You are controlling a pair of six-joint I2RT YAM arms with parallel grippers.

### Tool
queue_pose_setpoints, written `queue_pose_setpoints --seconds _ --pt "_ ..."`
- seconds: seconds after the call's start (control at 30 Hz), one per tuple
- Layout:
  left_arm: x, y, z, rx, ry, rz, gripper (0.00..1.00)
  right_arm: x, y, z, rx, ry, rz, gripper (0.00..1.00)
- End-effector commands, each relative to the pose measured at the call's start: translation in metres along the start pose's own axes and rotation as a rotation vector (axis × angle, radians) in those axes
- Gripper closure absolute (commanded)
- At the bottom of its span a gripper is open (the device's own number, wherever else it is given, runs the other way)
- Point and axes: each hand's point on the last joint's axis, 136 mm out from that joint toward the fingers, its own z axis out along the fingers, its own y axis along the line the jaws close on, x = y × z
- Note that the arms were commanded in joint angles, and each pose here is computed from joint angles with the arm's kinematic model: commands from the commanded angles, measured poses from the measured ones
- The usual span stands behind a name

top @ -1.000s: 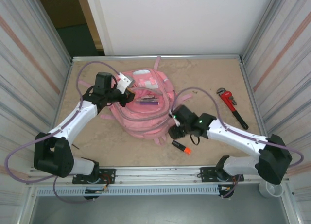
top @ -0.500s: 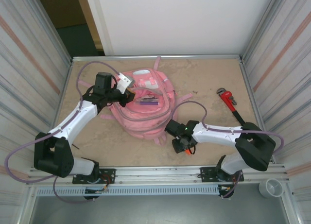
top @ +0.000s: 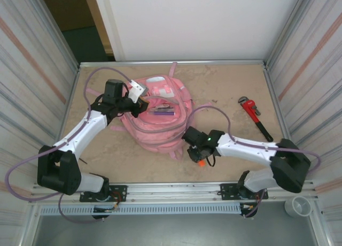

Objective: Pack the student bag

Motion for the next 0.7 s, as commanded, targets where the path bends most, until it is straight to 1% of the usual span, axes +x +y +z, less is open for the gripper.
queue_pose_setpoints --seconds 0.0,0.07,0.1,0.17,0.27,0.37,0.43,0.5,0.57,0.67 --pt "-0.022 -0.004 -0.009 0.014 -0.07 0.02 1.0 -0.071 0.025 -0.058 -0.131 -0.295 -0.184 0.85" --pt "-0.022 -0.007 -0.009 0.033 -0.073 0.018 1.0 -0.1 0.04 -0.081 -0.163 -0.421 -0.356 0.83" --pt "-0.024 -0.009 -0.01 0.045 -0.079 0.02 1.0 -0.109 0.045 -0.084 -0.168 -0.452 -0.446 0.81" --pt "-0.025 -0.011 -0.009 0.063 -0.087 0.015 1.0 -0.133 0.048 -0.087 -0.158 -0.52 -0.608 0.81" --pt "-0.025 -0.011 -0.009 0.064 -0.085 0.014 1.0 -0.172 0.053 -0.09 -0.156 -0.613 -0.752 0.82" --pt "-0.025 -0.009 -0.01 0.048 -0.085 0.009 1.0 -0.199 0.06 -0.08 -0.133 -0.614 -0.867 0.82" --pt "-0.026 -0.008 -0.011 0.044 -0.09 0.004 1.0 -0.21 0.066 -0.064 -0.124 -0.59 -0.932 0.82" --pt "-0.027 -0.007 -0.011 0.038 -0.089 0.005 1.0 -0.221 0.068 -0.052 -0.107 -0.595 -0.971 0.82" --pt "-0.027 -0.006 -0.012 0.032 -0.089 0.004 1.0 -0.232 0.071 -0.044 -0.092 -0.617 -0.988 0.82" --pt "-0.027 -0.006 -0.012 0.031 -0.092 0.005 1.0 -0.252 0.076 -0.039 -0.066 -0.684 -0.988 0.8"
